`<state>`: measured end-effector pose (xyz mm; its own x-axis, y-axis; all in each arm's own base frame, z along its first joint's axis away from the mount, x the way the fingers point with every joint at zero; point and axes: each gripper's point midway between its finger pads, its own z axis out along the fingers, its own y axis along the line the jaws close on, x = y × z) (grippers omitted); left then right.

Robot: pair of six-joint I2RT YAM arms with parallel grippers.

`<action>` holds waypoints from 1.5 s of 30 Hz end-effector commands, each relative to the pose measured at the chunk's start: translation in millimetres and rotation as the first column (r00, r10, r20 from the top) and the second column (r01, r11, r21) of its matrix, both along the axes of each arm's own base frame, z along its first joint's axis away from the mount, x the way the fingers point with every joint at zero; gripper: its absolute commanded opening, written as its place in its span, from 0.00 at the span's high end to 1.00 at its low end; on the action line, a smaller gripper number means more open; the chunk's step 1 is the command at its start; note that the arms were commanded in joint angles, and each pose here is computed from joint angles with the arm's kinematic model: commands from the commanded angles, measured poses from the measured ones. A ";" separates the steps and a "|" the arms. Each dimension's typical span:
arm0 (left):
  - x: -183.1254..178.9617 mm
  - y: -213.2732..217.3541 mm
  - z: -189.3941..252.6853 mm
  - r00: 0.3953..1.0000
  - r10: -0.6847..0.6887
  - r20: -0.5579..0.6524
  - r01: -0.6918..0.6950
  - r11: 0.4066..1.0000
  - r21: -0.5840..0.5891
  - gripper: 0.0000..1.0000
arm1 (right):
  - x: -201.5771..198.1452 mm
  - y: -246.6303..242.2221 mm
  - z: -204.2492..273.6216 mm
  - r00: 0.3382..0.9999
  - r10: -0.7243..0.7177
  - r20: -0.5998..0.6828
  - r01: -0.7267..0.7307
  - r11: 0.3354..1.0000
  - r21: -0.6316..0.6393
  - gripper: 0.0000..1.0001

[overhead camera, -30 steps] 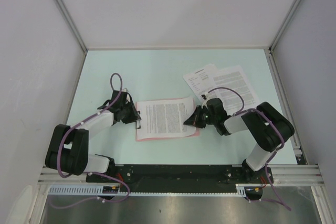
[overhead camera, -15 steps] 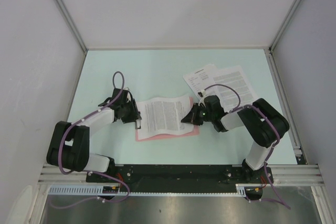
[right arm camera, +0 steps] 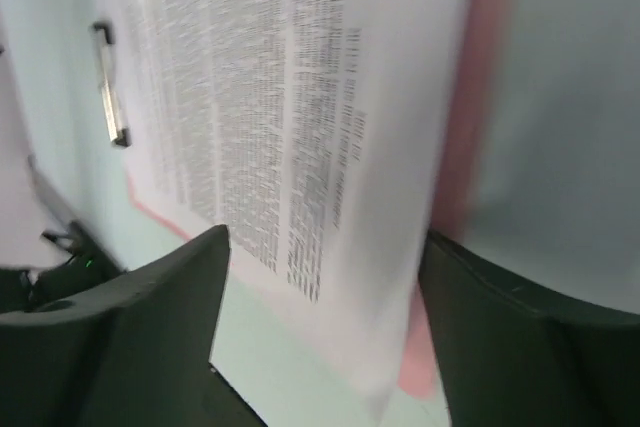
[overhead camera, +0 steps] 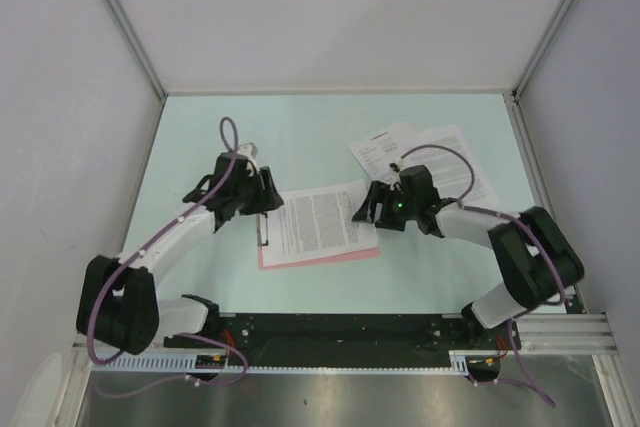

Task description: Put the files into the folder

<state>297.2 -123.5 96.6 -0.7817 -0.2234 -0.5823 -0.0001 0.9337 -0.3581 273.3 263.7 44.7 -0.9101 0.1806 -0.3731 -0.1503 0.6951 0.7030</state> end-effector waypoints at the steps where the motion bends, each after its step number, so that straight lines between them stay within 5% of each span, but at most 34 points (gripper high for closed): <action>1: 0.3 -74.4 -12.4 0.990 -0.144 -0.007 0.142 0.980 -0.137 0.41 | 2.0 -95.8 9.0 0.985 -0.168 0.050 0.175 0.915 -0.364 0.07; 5: 5.1 -72.1 -51.4 0.990 -0.035 -0.139 0.024 0.996 -0.081 0.40 | 28.2 -171.2 22.6 0.904 -0.407 0.129 0.419 0.790 -0.447 0.00; 13: 0.1 14.5 -82.9 0.969 0.122 -0.213 -0.091 0.984 0.152 0.34 | 62.3 -272.9 36.3 0.697 -0.707 0.121 0.696 0.626 -0.351 0.00; 18: 14.0 18.0 -42.3 0.992 0.066 -0.111 -0.043 0.979 0.200 0.30 | 53.7 -309.8 29.6 0.594 -0.801 0.074 0.763 0.532 -0.367 0.00; 23: 45.7 -87.8 42.0 0.975 -0.169 0.145 0.172 0.985 -0.010 0.26 | 39.1 -310.5 14.6 0.579 -0.815 0.007 0.743 0.524 -0.416 0.01; 28: 74.2 -248.1 67.6 0.873 -0.369 0.318 0.443 0.873 -0.203 0.30 | 35.3 -298.9 11.2 0.599 -0.800 -0.049 0.728 0.568 -0.384 0.01; 32: 104.1 -346.7 90.6 0.847 -0.359 0.392 0.495 0.803 -0.333 0.34 | 35.1 -292.6 13.0 0.607 -0.791 -0.070 0.728 0.590 -0.349 0.01; 36: 121.5 -397.5 89.4 0.851 -0.273 0.448 0.486 0.733 -0.477 0.35 | 42.0 -288.1 17.1 0.642 -0.764 -0.063 0.720 0.629 -0.293 0.02; 41: 130.4 -442.6 67.3 0.893 -0.209 0.399 0.426 0.676 -0.601 0.35 | 40.9 -284.5 16.5 0.653 -0.754 -0.065 0.715 0.643 -0.275 0.02; 45: 128.6 -450.0 0.5 0.976 -0.154 0.154 0.215 0.804 -0.554 0.39 | 39.4 -282.0 16.1 0.643 -0.762 -0.074 0.725 0.637 -0.261 0.03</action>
<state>417.5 -559.9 86.8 -0.7711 -0.2805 -0.5716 0.3760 0.5238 -0.7644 307.8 -20.8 51.4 -0.5643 0.7611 -0.3199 0.6064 0.6451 0.4650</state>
